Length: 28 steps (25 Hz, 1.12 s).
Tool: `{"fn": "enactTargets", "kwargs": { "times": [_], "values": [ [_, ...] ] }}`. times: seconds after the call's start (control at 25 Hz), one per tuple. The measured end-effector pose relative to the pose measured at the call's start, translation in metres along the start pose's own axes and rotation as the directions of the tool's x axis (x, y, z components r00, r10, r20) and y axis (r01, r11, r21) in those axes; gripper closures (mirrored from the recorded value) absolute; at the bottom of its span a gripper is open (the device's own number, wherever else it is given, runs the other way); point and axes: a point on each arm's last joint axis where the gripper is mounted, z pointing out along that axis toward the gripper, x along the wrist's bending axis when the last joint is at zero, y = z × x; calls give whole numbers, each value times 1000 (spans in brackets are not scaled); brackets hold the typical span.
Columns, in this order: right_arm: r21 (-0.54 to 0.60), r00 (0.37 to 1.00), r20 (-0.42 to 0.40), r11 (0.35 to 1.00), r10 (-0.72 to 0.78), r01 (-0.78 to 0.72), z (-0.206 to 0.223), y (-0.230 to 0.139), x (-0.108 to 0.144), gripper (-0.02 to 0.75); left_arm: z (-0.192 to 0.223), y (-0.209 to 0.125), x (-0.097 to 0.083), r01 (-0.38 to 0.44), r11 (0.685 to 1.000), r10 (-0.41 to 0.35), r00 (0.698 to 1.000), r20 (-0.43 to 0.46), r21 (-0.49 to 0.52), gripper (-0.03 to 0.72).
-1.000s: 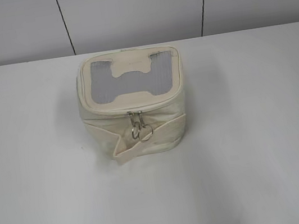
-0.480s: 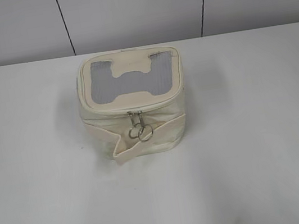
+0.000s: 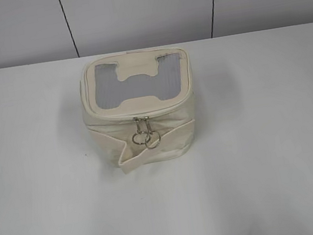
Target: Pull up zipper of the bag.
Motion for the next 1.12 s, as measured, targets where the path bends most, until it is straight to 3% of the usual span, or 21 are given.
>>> {"fn": "enactTargets", "kwargs": {
  "times": [0.44,0.76,1.12],
  "values": [
    [3,1000,1,1000,9,-9,1,-1,0,319,0,0,0,4,1000,-4,1000,-5,-1,456],
    [4,996,81,999,48,-48,2,0,0,318,0,0,-3,96,995,-96,974,-208,-8,456],
    [3,995,82,999,49,-50,2,0,0,321,0,0,-3,99,995,-99,972,-213,-11,456]
  ]
}}
